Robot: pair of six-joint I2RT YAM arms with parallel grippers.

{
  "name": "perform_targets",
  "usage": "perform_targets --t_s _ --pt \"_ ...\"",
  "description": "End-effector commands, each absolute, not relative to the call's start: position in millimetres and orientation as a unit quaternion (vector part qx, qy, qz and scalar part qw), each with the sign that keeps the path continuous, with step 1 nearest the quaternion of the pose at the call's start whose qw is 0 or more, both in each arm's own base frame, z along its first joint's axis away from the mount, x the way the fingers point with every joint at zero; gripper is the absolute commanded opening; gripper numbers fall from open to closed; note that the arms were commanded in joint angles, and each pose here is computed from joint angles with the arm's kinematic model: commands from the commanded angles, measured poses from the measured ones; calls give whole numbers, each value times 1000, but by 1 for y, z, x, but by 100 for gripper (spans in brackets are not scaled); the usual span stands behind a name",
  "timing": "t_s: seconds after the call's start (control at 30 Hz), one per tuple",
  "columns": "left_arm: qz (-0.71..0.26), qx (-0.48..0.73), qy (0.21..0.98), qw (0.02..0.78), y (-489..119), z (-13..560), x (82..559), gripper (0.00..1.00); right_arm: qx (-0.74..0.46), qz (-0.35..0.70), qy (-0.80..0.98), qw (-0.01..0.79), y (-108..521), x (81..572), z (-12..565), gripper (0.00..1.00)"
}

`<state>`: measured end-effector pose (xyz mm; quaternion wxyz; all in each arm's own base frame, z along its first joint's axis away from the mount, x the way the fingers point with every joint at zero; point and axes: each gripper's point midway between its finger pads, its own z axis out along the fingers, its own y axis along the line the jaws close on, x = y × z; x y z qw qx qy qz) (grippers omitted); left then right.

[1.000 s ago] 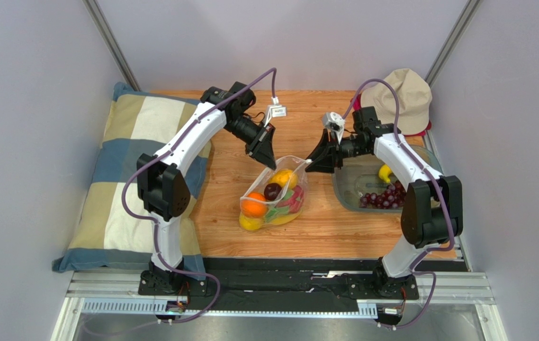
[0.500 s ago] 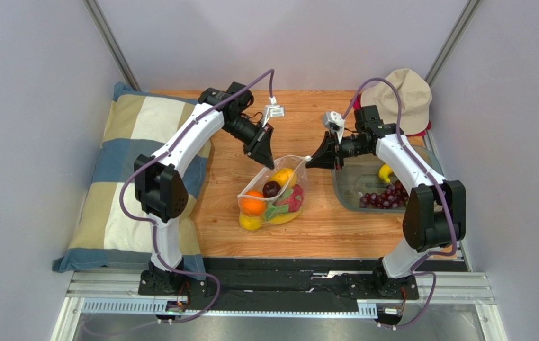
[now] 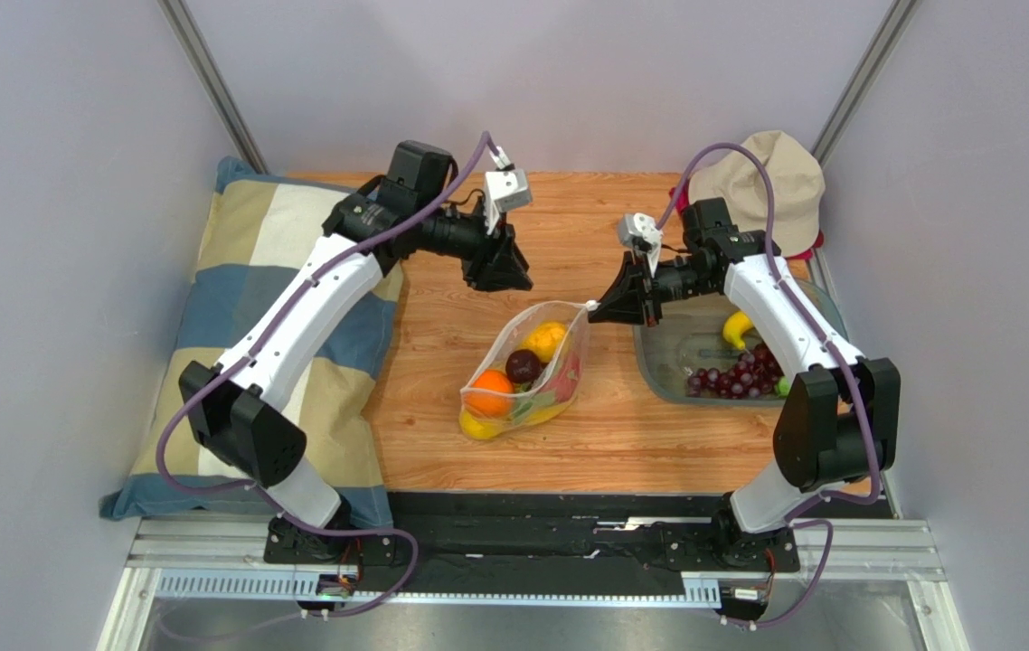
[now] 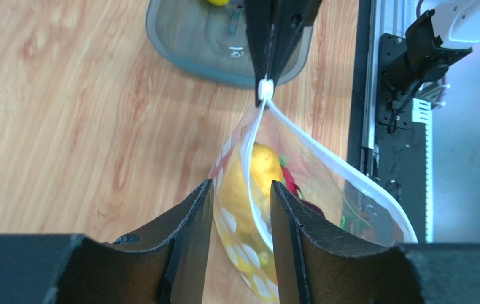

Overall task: Place the food in the zip-top bag and seal the zipper
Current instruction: Zip the zipper food storage bag at the center of the board.

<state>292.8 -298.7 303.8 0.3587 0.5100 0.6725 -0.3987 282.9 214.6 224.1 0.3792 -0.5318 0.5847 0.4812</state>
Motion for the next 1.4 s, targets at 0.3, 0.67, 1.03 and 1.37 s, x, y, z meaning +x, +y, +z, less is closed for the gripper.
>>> perform_targets --t_s 0.3,0.67,1.03,1.37 --pt "-385 556 605 419 -369 301 291 46 -550 483 559 389 220 279 245 0" --pt "-410 540 615 403 -386 282 288 45 -543 491 565 380 221 281 243 0" --pt "-422 529 631 378 -393 270 281 46 -546 491 564 378 224 281 243 0" --pt "-428 525 644 355 -398 256 277 37 -545 494 564 376 224 280 243 0"
